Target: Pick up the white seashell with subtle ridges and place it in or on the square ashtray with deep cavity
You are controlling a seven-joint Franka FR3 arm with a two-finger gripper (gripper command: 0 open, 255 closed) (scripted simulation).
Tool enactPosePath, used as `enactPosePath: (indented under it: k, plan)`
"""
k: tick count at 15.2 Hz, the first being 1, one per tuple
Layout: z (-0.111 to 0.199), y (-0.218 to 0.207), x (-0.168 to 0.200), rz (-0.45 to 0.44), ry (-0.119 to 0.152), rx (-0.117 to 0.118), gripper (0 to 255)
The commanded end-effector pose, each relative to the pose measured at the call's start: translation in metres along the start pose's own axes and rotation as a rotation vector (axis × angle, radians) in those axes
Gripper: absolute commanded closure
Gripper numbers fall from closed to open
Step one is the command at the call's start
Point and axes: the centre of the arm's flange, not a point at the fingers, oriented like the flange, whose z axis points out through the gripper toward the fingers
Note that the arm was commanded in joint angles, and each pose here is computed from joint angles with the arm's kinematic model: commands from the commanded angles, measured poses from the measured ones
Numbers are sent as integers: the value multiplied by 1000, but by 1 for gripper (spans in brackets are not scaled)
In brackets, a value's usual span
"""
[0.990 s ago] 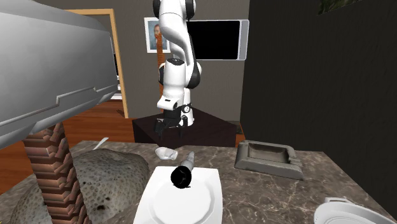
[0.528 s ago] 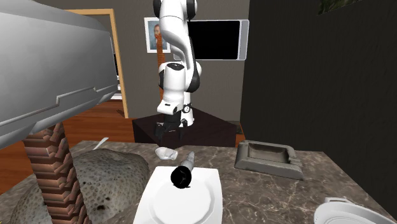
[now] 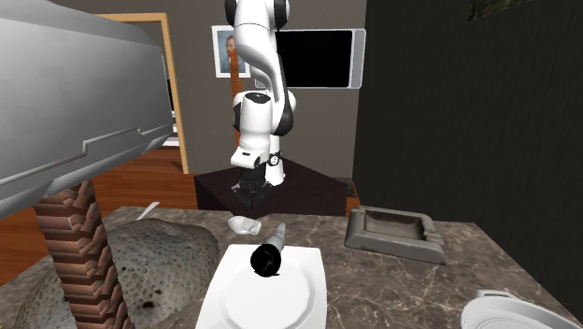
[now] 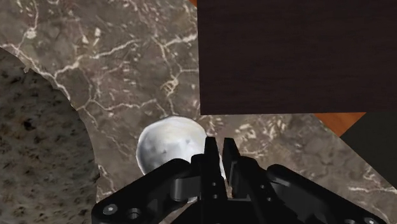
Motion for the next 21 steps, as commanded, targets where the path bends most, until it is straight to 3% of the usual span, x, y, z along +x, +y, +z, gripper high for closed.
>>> enactPosePath:
  k: [1,6,7,13,14,21]
  plan:
    - [0,0,0,0,0,0,255]
    - [0,0,0,0,0,0,255]
    - [0,0,0,0,0,0,0]
    - [-11,91,44,-370,-34,148,0]
    - [-11,96,48,-393,-36,157,0]
    - [28,90,46,-393,-36,157,0]
